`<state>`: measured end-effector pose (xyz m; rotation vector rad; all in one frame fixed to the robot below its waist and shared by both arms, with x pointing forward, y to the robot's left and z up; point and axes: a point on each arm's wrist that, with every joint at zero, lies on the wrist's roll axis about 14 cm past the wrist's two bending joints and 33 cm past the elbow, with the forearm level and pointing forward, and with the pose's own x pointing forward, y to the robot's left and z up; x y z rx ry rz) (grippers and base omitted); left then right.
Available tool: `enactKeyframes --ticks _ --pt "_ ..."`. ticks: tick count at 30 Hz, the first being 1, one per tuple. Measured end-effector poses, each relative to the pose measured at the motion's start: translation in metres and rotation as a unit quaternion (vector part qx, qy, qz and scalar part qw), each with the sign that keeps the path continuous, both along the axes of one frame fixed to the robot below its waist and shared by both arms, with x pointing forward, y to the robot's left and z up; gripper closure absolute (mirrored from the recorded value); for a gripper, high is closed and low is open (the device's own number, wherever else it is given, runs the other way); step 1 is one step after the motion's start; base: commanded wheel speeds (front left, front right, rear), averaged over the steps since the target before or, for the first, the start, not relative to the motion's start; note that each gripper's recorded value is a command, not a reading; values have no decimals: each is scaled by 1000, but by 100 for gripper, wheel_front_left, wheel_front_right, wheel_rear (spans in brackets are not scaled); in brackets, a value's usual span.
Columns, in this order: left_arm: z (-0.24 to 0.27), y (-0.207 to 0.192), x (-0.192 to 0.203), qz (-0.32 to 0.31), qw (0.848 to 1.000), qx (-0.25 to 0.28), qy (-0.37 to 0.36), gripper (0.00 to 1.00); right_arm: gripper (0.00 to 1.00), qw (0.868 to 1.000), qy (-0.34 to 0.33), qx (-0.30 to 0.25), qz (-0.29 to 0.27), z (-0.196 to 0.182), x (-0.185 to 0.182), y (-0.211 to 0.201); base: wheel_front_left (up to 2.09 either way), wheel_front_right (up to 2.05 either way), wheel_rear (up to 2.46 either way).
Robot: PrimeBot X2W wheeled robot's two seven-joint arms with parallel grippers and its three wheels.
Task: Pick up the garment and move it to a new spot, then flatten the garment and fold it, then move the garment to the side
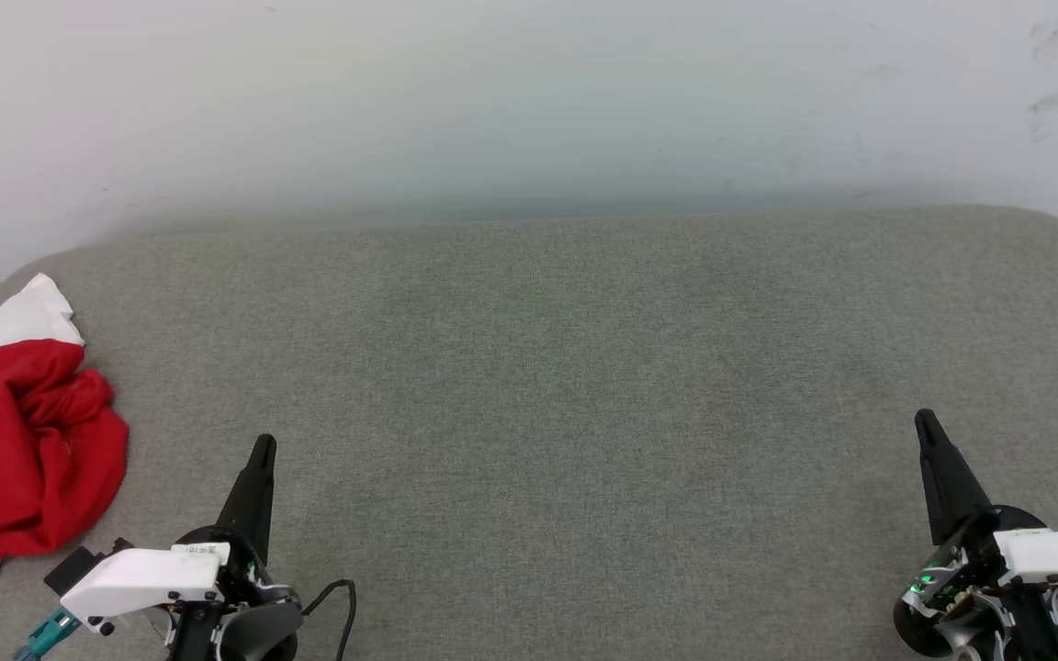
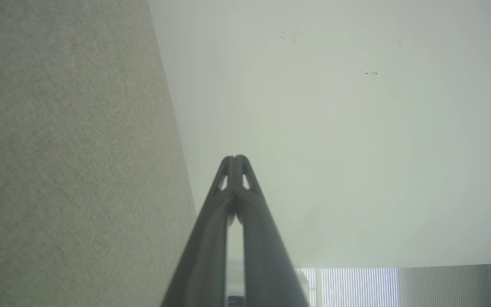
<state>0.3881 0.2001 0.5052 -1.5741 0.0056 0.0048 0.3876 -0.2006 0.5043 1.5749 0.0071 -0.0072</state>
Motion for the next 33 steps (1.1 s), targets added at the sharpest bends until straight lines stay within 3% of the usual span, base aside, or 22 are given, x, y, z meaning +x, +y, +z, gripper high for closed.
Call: enactKeyframes --ticks 11,12,17,23,33 --pt "0 0 0 0 1000 0 0 100 100 1000 0 0 0 0 0 0 0 0 0" --pt "-1 0 0 0 1000 0 1 0 0 1000 1 0 0 -1 0 0 0 0 0" --pt "-25 -1 -12 1 999 -4 37 0 0 999 38 3 -4 -25 -12 -1 0 0 0" --pt "-20 1 -11 13 999 3 29 0 0 999 39 -12 -16 -26 -14 -4 0 0 0" --pt "-16 18 -12 42 995 84 35 0 0 994 25 -98 -31 -14 -15 -11 0 0 0"
